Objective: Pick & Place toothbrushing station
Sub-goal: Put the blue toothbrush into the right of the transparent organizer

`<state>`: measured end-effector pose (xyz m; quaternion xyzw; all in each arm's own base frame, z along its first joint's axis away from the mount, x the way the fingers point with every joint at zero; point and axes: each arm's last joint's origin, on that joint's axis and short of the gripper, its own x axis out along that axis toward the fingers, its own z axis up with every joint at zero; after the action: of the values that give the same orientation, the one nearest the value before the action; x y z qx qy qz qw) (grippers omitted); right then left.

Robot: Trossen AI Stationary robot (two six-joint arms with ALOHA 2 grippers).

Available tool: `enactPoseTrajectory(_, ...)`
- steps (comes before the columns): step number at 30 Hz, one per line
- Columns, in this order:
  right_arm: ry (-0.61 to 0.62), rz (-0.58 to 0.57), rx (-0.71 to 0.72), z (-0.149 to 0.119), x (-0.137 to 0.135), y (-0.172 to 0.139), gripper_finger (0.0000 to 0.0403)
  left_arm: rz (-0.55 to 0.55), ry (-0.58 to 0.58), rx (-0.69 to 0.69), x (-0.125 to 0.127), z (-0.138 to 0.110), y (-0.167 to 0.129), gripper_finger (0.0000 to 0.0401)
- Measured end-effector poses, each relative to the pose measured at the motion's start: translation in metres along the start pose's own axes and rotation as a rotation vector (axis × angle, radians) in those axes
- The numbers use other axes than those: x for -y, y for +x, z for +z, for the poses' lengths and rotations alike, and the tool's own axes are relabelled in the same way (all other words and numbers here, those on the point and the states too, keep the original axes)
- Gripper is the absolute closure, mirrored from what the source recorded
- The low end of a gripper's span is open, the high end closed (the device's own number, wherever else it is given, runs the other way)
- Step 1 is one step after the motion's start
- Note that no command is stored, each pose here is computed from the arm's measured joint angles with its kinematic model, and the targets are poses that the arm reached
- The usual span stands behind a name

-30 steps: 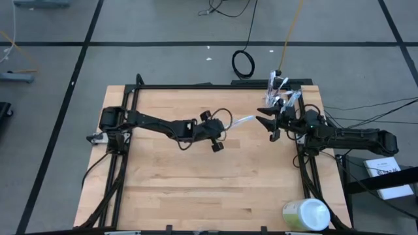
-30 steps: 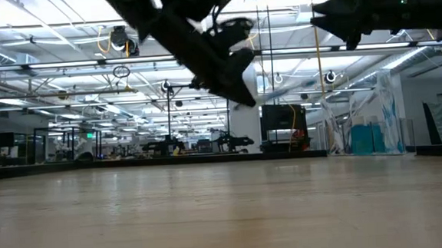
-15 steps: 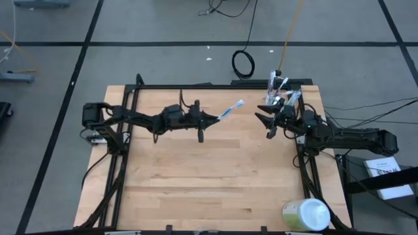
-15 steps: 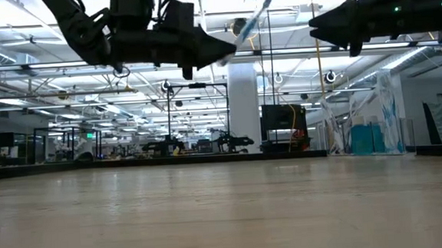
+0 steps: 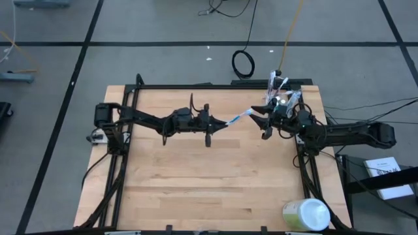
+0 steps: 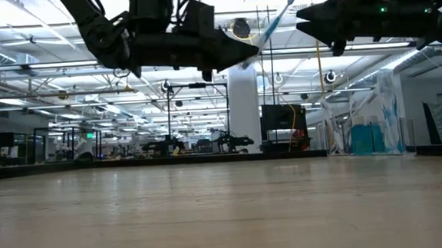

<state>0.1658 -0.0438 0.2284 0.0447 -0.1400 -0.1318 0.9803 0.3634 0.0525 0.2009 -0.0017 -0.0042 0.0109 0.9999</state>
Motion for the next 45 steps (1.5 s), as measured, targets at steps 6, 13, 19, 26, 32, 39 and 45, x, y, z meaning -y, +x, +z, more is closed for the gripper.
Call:
enactPoseTrajectory(6, 0.024, 0.012, 0.009, -0.003, 0.0, 0.003, 0.0236, -0.006, 0.0, -0.001, -0.002, -0.003, 0.016, 0.0379)
enactPoseTrajectory(13, 0.021, 0.066, 0.03, -0.002, -0.002, 0.005, 0.0236, -0.059, 0.0, 0.014, -0.003, -0.003, 0.034, 0.0381)
enactPoseTrajectory(19, 0.028, 0.158, 0.012, -0.003, -0.004, 0.004, 0.0236, -0.056, 0.029, -0.022, -0.005, -0.003, 0.035, 0.0378)
enactPoseTrajectory(26, 0.03, 0.192, 0.017, -0.001, -0.005, 0.004, 0.0236, -0.04, 0.004, -0.023, -0.018, -0.002, 0.033, 0.0382)
enactPoseTrajectory(32, 0.02, 0.178, 0.017, -0.002, -0.005, 0.005, 0.0236, -0.059, -0.008, -0.022, -0.013, -0.002, 0.034, 0.0376)
enactPoseTrajectory(39, 0.018, 0.163, 0.032, -0.003, -0.004, 0.006, 0.0236, -0.102, 0.01, -0.02, 0.004, -0.001, 0.036, 0.0382)
enactPoseTrajectory(45, 0.023, 0.165, 0.045, -0.002, -0.004, 0.006, 0.0236, -0.094, 0.017, -0.036, 0.004, -0.003, 0.036, 0.0381)
